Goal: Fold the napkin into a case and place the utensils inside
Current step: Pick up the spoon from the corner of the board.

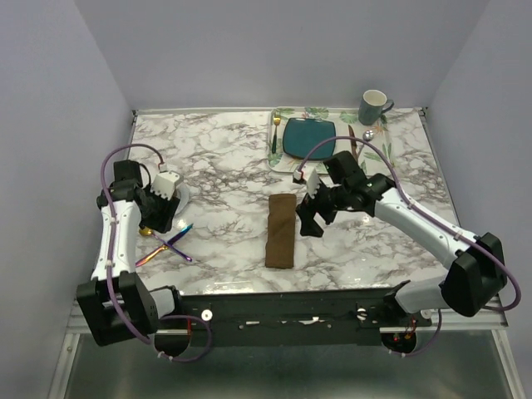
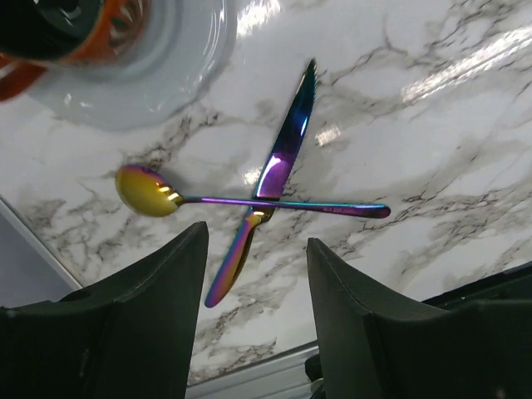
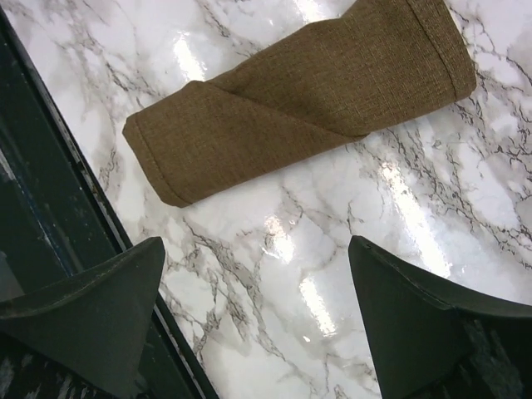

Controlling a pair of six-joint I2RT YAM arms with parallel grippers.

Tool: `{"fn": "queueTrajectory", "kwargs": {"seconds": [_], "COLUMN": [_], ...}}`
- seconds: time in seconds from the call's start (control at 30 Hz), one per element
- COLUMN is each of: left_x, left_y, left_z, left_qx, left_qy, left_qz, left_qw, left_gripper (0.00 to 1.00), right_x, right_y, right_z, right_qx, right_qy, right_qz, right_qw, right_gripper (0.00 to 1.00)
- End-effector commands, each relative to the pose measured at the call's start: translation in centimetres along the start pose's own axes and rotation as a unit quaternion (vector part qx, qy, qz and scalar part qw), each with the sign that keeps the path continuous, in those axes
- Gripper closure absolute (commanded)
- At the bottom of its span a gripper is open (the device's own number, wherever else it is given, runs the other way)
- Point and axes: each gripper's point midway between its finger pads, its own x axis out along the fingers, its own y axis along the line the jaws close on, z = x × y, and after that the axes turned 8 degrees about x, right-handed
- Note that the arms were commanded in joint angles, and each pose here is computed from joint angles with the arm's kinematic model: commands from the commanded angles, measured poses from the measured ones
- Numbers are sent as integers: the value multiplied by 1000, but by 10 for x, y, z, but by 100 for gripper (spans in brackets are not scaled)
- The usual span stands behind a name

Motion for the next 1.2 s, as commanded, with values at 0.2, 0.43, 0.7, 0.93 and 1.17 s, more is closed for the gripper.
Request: {"fn": "queueTrajectory", "kwargs": {"seconds": [0.2,0.43,0.7,0.93,1.17], "left_x": [28,28,37,51,67], "left_y": [7,17,28,29,32], "left_z": [-79,-98,-76,-66,-71], "left_qx": [117,347,412,456,455], "left_qy": [135,160,118,91,95], "left_qz": [-45,-77,-89,-116,-139], "left_qw": [983,921,899,878,874], "left_gripper": [42,42,41,39,40], "right_x": [11,19,22,25,23], "right_y": [-10,-9,-10,-10,-8], "right_z": [0,-4,-7,-12,-18], "right_qx": [10,31,37,44,46], "right_qy": [26,38,51,63,67], "right_qz": [-11,1,4,5,4], "right_qw": [1000,999,998,997,997], "right_gripper": [0,0,0,0,0]}}
